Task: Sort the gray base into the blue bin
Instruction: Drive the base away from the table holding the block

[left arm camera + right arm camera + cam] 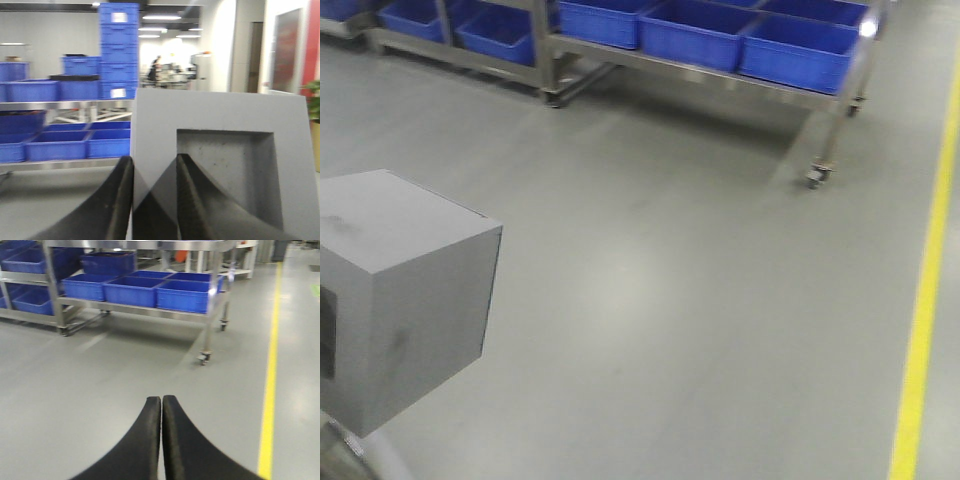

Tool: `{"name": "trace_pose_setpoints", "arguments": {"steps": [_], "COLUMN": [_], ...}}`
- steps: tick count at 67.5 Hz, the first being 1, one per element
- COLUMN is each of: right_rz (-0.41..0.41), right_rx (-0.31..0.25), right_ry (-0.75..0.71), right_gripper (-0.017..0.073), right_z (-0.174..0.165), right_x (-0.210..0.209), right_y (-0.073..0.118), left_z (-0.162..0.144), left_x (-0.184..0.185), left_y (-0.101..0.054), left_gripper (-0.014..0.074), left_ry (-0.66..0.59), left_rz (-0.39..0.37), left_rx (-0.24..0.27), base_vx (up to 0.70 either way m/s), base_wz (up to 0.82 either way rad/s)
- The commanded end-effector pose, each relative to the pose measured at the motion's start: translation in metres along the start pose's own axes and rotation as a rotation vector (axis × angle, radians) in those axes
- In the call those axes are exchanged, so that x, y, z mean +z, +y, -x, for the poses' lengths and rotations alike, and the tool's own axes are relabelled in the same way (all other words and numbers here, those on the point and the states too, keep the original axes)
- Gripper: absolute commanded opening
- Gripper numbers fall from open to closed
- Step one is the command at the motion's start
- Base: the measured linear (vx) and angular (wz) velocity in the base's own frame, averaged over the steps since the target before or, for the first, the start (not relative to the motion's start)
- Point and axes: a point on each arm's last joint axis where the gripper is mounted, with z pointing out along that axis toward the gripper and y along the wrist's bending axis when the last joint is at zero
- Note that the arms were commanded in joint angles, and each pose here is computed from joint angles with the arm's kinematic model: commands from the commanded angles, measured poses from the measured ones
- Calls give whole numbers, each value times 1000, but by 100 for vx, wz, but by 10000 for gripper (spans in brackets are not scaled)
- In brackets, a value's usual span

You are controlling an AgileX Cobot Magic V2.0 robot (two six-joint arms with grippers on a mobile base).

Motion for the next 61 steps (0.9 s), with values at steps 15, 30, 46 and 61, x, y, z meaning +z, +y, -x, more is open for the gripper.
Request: {"name": "trace_pose_setpoints", "arguments": {"steps": [15,30,46,61], "right_rz": [-7,-7,-7,-7], "right_rx": [-19,-19,-19,-19], "right_ry": [-55,-55,-55,-55], "right_gripper": [-5,-5,-5,-5], "right_z": [5,5,5,5], "right_x": [1,1,1,1], "right_y": [0,0,0,0], "left_z": [19,19,19,19], "left_x": [0,0,0,0], "left_y": [-2,-2,-2,-2], "left_gripper": [4,4,4,4], "left_ry": [-132,-132,-132,-132], "left_rz": [-12,-12,-12,-12], "left_rx": [-23,-23,-23,-23], "base_vx": [3,4,7,13], "base_wz": [-61,-52,-33,-23]}}
